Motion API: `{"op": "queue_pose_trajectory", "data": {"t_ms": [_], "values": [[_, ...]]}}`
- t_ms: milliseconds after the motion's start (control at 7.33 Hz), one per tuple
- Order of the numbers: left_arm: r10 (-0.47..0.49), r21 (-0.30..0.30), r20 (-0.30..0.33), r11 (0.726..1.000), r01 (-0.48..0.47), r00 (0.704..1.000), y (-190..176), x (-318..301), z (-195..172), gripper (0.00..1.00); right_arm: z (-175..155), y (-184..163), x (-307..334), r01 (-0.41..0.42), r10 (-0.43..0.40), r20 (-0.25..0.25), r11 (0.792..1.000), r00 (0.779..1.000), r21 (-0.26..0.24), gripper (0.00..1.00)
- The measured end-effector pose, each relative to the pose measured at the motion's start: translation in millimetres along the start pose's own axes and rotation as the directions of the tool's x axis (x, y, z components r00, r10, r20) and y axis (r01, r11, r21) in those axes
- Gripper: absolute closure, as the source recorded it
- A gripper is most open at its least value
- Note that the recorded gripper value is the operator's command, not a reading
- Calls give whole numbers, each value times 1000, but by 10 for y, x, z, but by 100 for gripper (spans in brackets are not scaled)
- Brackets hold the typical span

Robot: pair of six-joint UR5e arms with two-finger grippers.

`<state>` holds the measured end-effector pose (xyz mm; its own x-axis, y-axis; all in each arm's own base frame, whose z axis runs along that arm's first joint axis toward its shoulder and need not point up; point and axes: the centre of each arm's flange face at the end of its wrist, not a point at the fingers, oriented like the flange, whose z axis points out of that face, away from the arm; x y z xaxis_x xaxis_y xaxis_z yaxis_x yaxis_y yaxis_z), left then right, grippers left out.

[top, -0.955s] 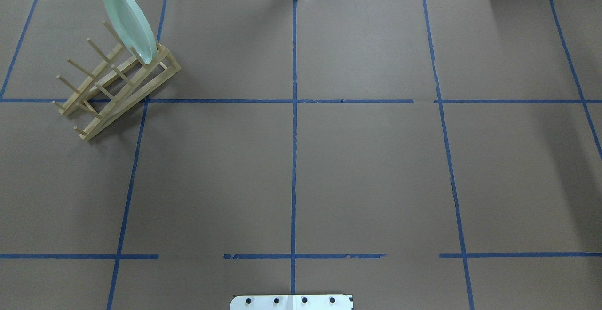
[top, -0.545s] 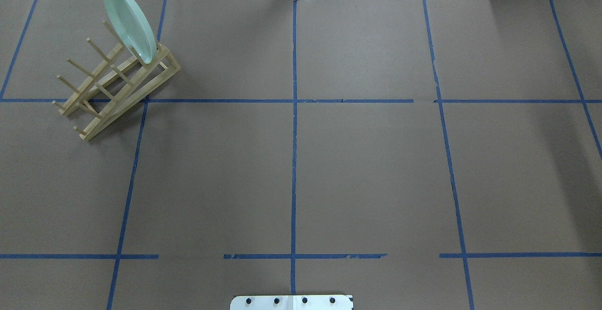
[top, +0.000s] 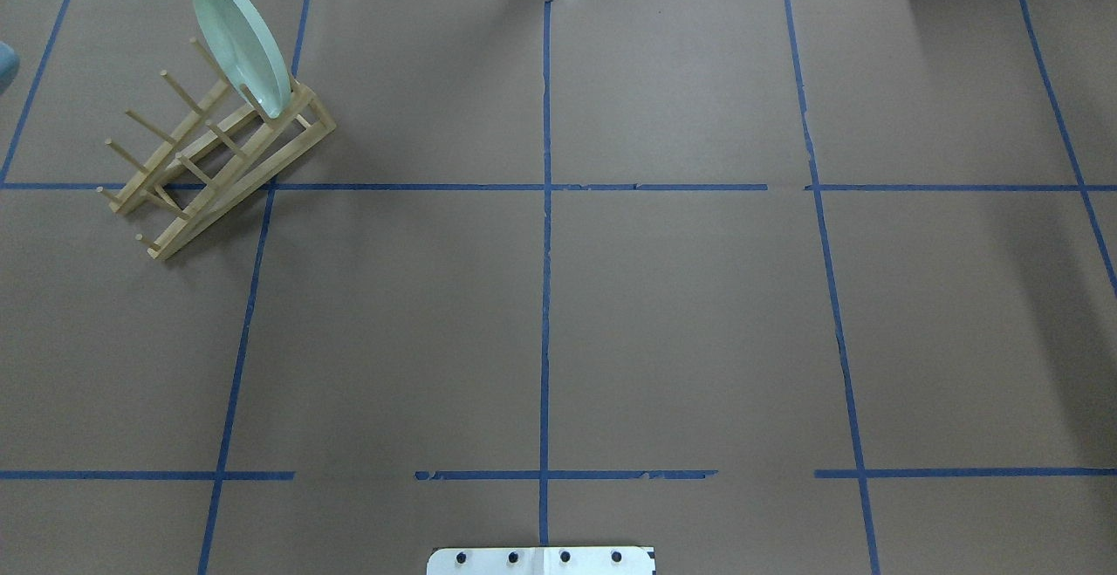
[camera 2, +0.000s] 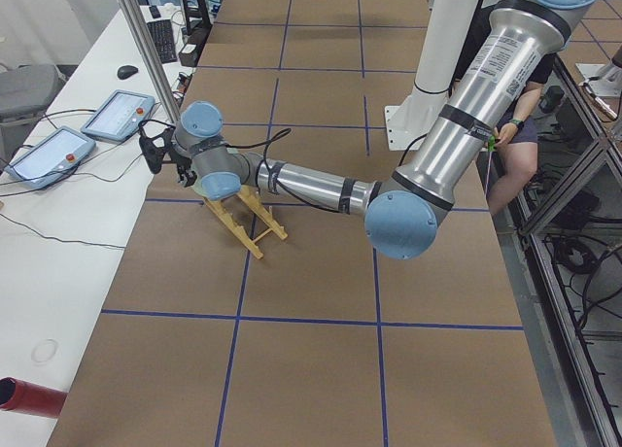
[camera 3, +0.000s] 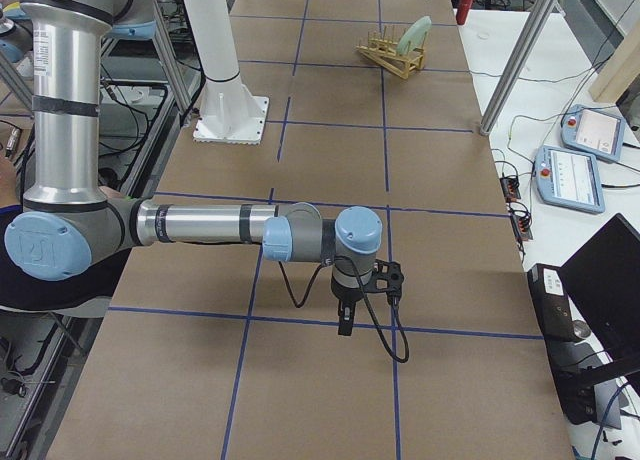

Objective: Place plate on table
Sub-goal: 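Reach the left gripper to the pale green plate's rim and grasp it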

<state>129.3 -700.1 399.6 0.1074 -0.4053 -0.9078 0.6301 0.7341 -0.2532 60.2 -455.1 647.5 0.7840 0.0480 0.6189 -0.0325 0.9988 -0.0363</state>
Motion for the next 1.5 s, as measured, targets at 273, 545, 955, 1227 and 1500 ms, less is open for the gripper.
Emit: {"op": "queue_pose_trajectory", "data": {"t_ms": [273, 545, 955, 1227, 1500], "values": [[-2, -38, -7, 999, 2, 1000, 210, 221, 201, 0, 1, 1, 0, 0, 0, 0, 1000, 1000, 0, 0], [11, -85, -25, 996, -14, 1000, 460, 465, 329, 0, 2, 1, 1, -1, 1, 0, 1000, 1000, 0, 0], [27, -141, -31, 990, -31, 999, 671, 557, 404, 0, -1, -1, 0, -1, 1, 0, 1000, 1000, 0, 0], [34, -154, -30, 987, -39, 999, 750, 530, 428, 37, 1, 0, 1, 0, 0, 0, 1000, 1000, 0, 0], [38, -161, -25, 986, -42, 999, 807, 493, 465, 67, 2, 2, 2, 0, 0, 0, 1000, 1000, -1, 0]]}}
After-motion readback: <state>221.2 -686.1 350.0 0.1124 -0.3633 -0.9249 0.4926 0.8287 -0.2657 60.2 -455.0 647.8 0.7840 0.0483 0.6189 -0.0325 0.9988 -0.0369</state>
